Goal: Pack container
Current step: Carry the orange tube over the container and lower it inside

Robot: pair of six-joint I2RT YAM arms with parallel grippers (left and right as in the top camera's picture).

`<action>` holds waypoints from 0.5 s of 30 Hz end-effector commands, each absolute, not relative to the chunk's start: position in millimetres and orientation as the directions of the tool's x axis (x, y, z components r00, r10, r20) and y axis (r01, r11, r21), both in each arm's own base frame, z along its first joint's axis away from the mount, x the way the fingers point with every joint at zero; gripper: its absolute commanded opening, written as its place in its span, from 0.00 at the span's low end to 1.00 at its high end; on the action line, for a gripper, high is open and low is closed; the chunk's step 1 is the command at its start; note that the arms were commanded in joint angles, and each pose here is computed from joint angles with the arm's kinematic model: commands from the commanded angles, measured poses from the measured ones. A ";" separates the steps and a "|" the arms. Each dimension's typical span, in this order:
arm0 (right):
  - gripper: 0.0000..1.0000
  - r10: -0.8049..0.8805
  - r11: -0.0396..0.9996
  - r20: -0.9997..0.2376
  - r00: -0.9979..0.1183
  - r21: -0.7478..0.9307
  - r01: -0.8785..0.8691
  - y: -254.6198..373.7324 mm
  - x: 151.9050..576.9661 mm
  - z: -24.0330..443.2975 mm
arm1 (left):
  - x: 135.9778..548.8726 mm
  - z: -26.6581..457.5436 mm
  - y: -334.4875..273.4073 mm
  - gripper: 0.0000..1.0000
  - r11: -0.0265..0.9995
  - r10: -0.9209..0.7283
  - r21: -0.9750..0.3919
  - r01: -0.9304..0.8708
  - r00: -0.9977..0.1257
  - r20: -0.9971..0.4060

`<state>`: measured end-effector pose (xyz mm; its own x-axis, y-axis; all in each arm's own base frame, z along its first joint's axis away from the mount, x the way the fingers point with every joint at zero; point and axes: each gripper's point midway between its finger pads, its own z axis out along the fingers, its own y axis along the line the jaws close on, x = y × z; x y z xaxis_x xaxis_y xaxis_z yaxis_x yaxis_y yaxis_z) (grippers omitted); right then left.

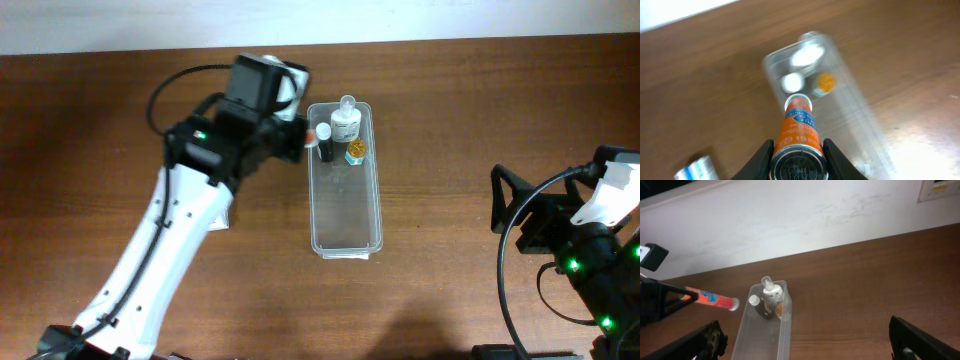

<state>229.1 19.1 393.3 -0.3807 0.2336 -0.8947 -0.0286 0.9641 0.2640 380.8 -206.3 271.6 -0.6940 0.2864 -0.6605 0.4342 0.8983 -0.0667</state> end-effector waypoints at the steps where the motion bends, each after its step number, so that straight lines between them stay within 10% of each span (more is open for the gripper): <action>1: 0.99 0.225 0.966 -0.901 -0.372 0.257 -0.038 19.5 228.7 396.9 | 371.6 281.9 -232.4 0.25 0.873 0.335 -0.031 0.487 -0.643 -0.689; 15: 0.98 0.225 0.966 -0.901 -0.372 0.257 -0.038 19.5 228.7 396.9 | 381.9 198.7 -279.4 0.25 0.800 0.511 0.034 0.600 -0.649 -0.563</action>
